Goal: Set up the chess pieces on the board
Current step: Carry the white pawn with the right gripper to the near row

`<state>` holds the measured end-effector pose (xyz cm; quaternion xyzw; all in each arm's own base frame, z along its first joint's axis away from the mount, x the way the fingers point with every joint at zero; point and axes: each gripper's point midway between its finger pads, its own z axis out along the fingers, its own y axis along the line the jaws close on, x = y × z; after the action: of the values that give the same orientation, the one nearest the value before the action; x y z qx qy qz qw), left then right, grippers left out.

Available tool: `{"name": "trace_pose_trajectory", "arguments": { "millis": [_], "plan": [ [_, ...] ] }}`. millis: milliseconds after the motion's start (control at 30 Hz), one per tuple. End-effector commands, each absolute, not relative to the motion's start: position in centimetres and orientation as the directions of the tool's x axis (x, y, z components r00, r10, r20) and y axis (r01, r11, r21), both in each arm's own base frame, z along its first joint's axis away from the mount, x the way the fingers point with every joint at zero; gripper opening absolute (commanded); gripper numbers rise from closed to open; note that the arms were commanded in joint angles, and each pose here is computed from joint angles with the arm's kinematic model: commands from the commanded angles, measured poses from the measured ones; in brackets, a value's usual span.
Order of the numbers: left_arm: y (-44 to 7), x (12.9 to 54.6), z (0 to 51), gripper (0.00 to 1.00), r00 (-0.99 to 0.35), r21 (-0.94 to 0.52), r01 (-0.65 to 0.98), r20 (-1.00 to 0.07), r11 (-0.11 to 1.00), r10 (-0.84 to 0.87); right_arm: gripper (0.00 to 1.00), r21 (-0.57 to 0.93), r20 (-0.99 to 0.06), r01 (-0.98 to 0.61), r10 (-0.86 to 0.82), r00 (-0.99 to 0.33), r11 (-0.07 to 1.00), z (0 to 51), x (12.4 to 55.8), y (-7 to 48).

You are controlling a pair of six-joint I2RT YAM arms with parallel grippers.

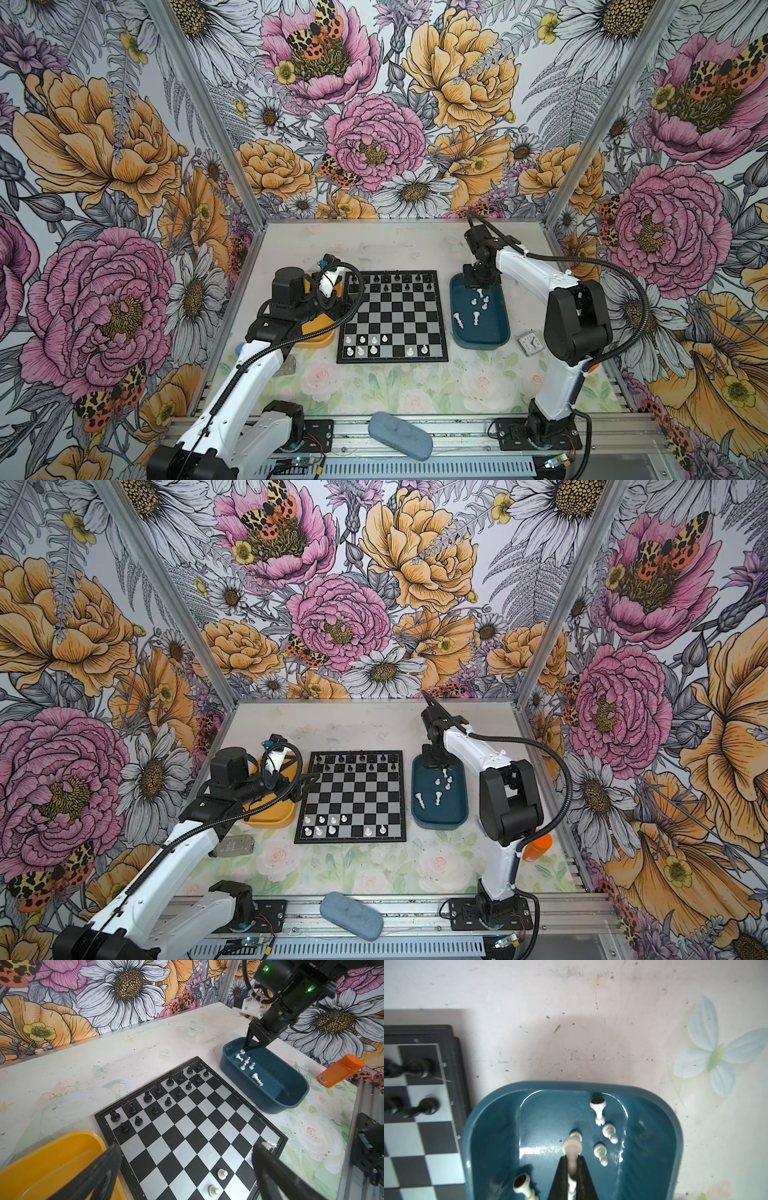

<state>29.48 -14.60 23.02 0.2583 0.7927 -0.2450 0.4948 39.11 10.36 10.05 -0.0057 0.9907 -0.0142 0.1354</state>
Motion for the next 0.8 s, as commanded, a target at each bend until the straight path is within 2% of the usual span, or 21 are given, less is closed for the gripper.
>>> {"name": "trace_pose_trajectory", "arguments": {
  "millis": [0,300,533,767],
  "plan": [
    [-14.9,29.5,24.7,0.99,-0.324,-0.112,0.675,-0.933,0.729,0.157,0.0,-0.033,-0.343,-0.042,-0.051,-0.938,0.999,14.0,38.4,12.8],
    [-15.2,29.2,24.9,0.99,-0.315,-0.109,0.686,-0.936,0.72,0.158,0.0,0.079,-0.327,-0.229,-0.192,-0.925,0.97,15.3,34.4,23.2],
    [-15.5,28.7,25.3,0.99,-0.294,-0.095,0.696,-0.942,0.712,0.161,0.0,0.135,-0.263,-0.334,-0.291,-0.92,0.933,13.3,31.2,29.5],
    [-15.6,28.5,25.5,0.99,-0.286,-0.089,0.698,-0.945,0.71,0.162,0.0,0.163,-0.179,-0.398,-0.37,-0.912,0.903,10.2,28.2,33.4]
  ]
}}
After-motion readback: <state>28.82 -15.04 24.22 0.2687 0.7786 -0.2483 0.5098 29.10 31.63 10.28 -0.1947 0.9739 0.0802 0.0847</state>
